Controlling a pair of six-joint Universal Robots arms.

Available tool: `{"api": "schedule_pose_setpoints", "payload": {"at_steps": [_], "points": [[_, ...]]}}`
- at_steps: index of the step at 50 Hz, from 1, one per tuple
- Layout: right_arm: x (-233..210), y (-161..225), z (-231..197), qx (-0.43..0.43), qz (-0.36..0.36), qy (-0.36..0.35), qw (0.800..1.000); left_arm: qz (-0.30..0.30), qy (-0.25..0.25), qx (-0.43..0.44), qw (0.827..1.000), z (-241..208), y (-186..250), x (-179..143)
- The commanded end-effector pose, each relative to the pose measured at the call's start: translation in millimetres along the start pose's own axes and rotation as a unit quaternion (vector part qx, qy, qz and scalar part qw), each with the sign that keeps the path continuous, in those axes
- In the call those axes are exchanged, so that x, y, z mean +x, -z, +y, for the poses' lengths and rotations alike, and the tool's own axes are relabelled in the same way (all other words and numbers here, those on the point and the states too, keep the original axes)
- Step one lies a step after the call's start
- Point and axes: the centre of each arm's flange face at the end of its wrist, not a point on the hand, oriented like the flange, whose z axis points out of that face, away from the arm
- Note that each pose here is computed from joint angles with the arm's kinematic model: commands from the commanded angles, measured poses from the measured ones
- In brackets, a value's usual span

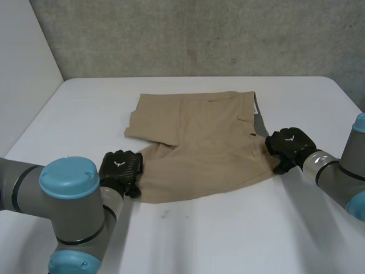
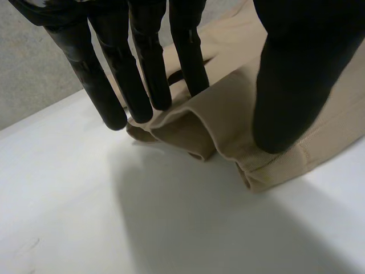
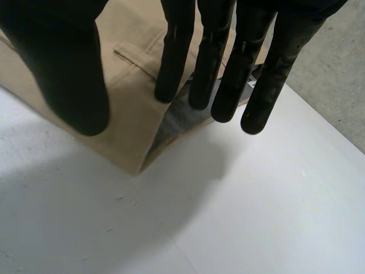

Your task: Fold the shorts.

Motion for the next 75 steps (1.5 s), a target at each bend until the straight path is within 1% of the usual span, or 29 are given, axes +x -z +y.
{"api": "schedule_pose_setpoints", "payload": {"at_steps": [1,5,11,12,15,17,21,29,37,43,53,75], "points": [[0.7,-1.3,-0.4,0.002,0.000,0.001,1.000,-0.004,0.004,0.007,1.000,-2.6,-2.1,-2.8],[1.3,0.4,-3.2,0.001,0.000,-0.003,1.000,-0.005,0.005,0.013,1.000,-6.8,-1.5,-4.1],[6.0,9.6,-18.1,0.016,0.009,-0.010,1.000,-0.017,0.016,0.055,0.998,-36.8,5.6,-14.3],[8.1,18.2,-26.6,0.017,0.010,-0.020,1.000,-0.019,0.018,0.060,0.998,-40.1,6.6,-15.5],[11.2,26.9,-31.6,0.005,0.006,-0.035,0.999,-0.022,0.022,0.072,0.997,-47.8,8.0,-19.6],[8.2,32.8,-32.7,-0.014,-0.010,-0.050,0.999,-0.024,0.022,0.075,0.997,-49.4,7.7,-20.8],[4.5,38.1,-33.2,-0.029,-0.027,-0.055,0.998,-0.027,0.024,0.075,0.997,-49.2,4.7,-23.4],[-2.3,30.3,-18.4,-0.042,-0.040,-0.062,0.996,-0.038,0.025,0.069,0.997,-46.4,-12.2,-27.5],[-3.9,21.6,-14.3,-0.026,-0.037,-0.058,0.997,-0.052,0.030,0.080,0.995,-55.3,-21.4,-36.8],[-3.5,13.2,-11.7,-0.013,-0.031,-0.055,0.998,-0.052,0.031,0.081,0.995,-55.7,-22.0,-36.8],[-4.8,3.2,-1.6,-0.020,-0.032,-0.057,0.998,-0.051,0.030,0.077,0.995,-52.6,-23.6,-36.1],[-18.3,-3.5,-14.2,0.000,-0.044,-0.049,0.998,-0.051,0.030,0.076,0.995,-52.1,-23.8,-36.0]]}}
